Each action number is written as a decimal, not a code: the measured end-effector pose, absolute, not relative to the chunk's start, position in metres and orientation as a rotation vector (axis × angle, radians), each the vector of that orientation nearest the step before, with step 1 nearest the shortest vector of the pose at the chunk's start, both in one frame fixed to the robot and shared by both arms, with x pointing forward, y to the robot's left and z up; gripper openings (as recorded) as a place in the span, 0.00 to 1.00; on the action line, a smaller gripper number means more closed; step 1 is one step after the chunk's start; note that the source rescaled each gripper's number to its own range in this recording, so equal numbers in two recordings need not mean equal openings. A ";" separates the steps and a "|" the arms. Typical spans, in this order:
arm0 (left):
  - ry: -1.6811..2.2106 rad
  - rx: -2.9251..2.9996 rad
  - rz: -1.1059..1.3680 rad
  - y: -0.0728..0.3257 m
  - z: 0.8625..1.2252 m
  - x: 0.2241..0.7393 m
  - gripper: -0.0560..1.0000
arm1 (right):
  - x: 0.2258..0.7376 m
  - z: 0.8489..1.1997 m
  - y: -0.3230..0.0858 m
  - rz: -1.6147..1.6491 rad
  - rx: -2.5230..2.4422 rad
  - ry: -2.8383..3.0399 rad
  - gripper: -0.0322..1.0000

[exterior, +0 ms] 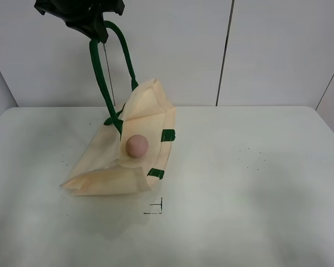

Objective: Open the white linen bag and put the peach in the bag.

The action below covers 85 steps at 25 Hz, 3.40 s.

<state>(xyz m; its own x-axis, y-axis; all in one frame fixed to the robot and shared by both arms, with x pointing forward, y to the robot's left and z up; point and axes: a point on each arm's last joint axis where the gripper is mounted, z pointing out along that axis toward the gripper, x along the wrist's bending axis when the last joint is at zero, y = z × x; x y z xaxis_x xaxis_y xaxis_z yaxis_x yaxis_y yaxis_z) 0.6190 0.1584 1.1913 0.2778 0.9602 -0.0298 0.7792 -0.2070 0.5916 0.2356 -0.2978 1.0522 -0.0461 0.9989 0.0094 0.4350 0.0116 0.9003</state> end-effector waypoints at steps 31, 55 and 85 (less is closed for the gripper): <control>1.899 2.339 0.279 0.166 0.993 0.690 1.00 | 0.236 1.052 -0.298 0.998 1.508 1.574 1.00; 2.199 2.095 0.277 0.306 1.046 0.661 1.00 | 0.236 1.052 -0.298 0.998 1.508 1.574 1.00; 2.008 1.962 0.468 0.304 1.028 0.305 1.00 | 0.236 1.052 -0.298 0.998 1.508 1.574 1.00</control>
